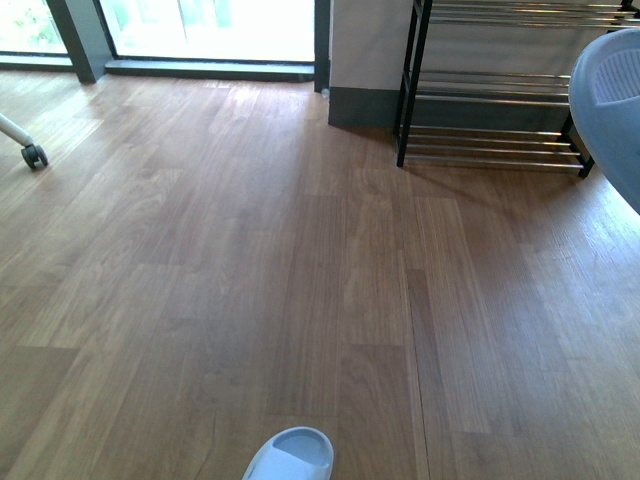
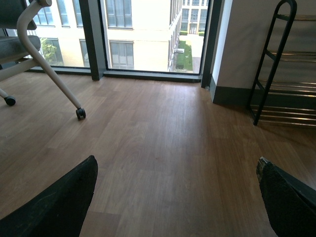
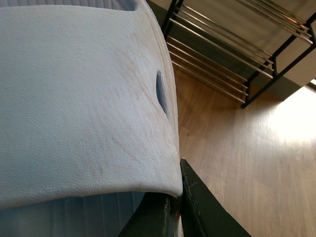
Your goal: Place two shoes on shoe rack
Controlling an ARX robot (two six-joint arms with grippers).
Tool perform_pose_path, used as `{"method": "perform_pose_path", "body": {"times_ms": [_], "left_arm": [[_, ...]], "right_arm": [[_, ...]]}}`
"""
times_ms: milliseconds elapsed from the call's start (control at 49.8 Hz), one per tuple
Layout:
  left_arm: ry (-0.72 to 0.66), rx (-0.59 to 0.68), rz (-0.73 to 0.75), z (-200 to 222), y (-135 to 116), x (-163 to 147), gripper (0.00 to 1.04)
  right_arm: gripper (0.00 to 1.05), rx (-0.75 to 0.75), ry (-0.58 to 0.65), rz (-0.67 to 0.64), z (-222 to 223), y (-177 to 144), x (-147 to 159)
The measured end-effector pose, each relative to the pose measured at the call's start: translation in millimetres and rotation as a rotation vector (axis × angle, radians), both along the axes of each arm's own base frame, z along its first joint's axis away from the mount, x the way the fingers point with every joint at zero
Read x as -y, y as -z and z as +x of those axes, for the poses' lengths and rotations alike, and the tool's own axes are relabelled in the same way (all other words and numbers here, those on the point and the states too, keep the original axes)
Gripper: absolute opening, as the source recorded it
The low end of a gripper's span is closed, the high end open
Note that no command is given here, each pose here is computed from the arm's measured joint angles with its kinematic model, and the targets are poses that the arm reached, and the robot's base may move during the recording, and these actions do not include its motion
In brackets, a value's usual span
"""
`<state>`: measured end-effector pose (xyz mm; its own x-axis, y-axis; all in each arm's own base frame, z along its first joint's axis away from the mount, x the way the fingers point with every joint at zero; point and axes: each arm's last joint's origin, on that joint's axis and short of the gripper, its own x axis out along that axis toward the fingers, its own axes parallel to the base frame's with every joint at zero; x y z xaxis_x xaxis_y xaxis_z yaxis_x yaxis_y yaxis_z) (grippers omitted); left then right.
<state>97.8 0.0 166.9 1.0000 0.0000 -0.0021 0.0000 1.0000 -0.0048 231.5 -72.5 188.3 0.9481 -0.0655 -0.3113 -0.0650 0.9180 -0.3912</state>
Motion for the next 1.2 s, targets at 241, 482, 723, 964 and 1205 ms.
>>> {"method": "perform_pose_path", "body": {"times_ms": [241, 482, 723, 964, 1205], "left_arm": [[-0.003, 0.0, 0.0, 0.0, 0.0, -0.1, 0.95], [0.001, 0.0, 0.0, 0.0, 0.0, 0.0, 0.95], [-0.274, -0.338, -0.298, 0.1, 3.1, 0.3, 0.95], [-0.412, -0.508, -0.759, 31.5, 19.6, -25.3, 0.95], [-0.3, -0.806, -0.458, 121.7, 29.6, -28.8, 0.95]], "right_arm": [[0.02, 0.002, -0.008, 0.0, 0.2, -0.4, -1.4], [0.02, 0.001, 0.005, -0.002, -0.3, -0.3, 0.2], [0.02, 0.003, 0.001, -0.001, -0.4, -0.6, 0.1], [0.02, 0.002, -0.001, -0.001, -0.2, -0.5, -0.4], [0.02, 0.002, -0.002, -0.001, -0.2, -0.5, -0.4]]}}
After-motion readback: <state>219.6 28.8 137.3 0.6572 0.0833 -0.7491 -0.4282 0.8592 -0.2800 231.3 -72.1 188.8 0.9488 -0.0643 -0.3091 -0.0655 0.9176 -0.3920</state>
